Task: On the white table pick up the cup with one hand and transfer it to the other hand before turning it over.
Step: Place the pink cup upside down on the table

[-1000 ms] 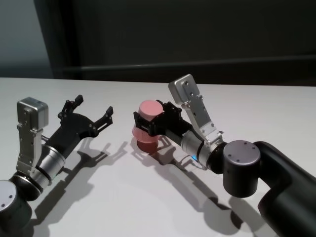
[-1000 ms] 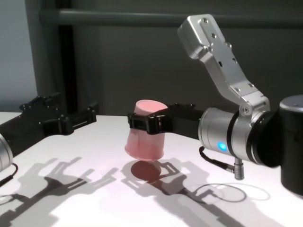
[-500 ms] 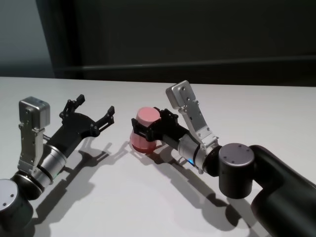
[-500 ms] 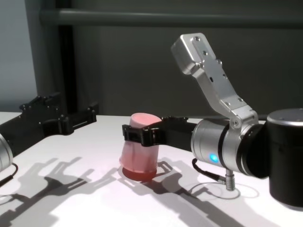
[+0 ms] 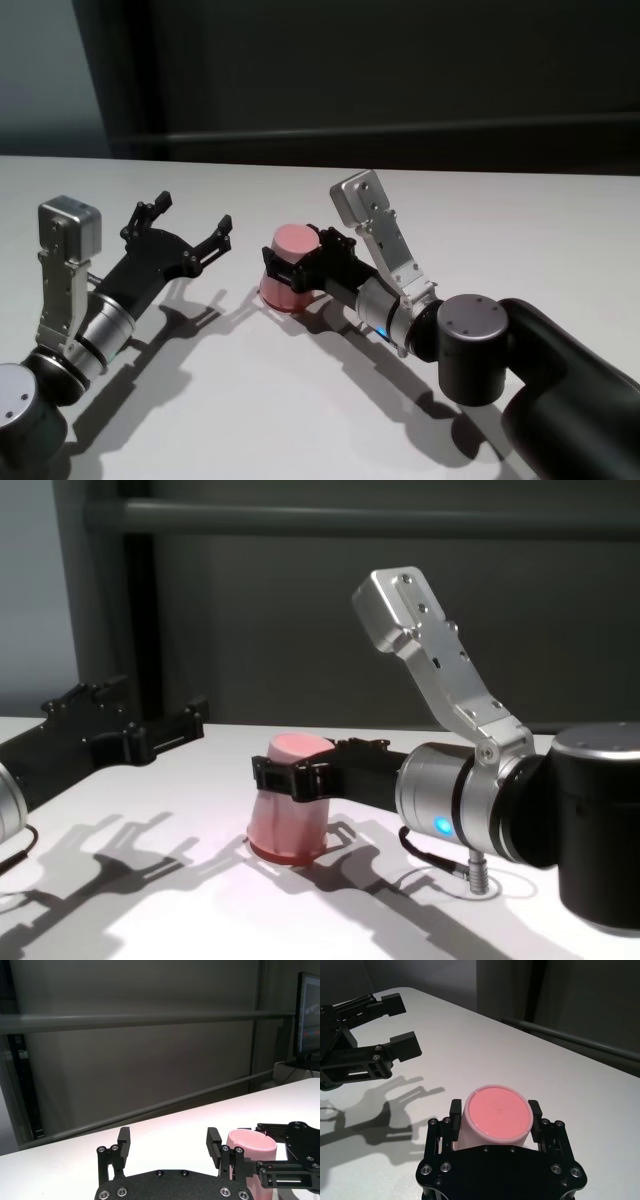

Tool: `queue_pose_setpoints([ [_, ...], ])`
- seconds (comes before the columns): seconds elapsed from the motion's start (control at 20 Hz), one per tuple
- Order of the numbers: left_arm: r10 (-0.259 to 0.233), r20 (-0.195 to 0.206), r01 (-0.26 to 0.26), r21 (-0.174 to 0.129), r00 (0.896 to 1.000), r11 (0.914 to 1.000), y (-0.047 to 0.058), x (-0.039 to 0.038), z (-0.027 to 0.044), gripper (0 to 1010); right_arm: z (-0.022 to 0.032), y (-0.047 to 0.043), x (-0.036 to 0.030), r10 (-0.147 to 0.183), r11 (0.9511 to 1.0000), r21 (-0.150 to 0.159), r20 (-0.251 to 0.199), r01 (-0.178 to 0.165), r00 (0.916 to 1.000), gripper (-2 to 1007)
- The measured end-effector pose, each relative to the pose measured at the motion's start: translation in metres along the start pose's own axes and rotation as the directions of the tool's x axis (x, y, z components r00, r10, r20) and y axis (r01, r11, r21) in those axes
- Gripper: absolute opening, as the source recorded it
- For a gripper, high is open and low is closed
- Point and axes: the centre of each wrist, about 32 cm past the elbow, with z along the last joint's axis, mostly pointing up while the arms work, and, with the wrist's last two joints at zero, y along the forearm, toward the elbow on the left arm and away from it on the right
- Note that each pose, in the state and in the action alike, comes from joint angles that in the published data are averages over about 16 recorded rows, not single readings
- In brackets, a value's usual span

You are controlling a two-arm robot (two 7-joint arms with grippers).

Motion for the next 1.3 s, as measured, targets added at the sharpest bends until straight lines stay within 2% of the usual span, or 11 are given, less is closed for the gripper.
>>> queue_pose_setpoints([
  [0.75,0.000,0.000,0.000,0.000,1.000,1.0000,0.0000,0.0000,0.0000,1001,-0.0017,-0.0003,-0.0010,-0.013,0.9999,0.009,-0.012,0.013,0.9998,980],
  [1.3,0.000,0.000,0.000,0.000,1.000,1.0000,0.0000,0.0000,0.0000,1001,0.0031,-0.0063,0.0011,-0.044,0.9977,0.051,-0.020,0.045,0.9988,1000],
])
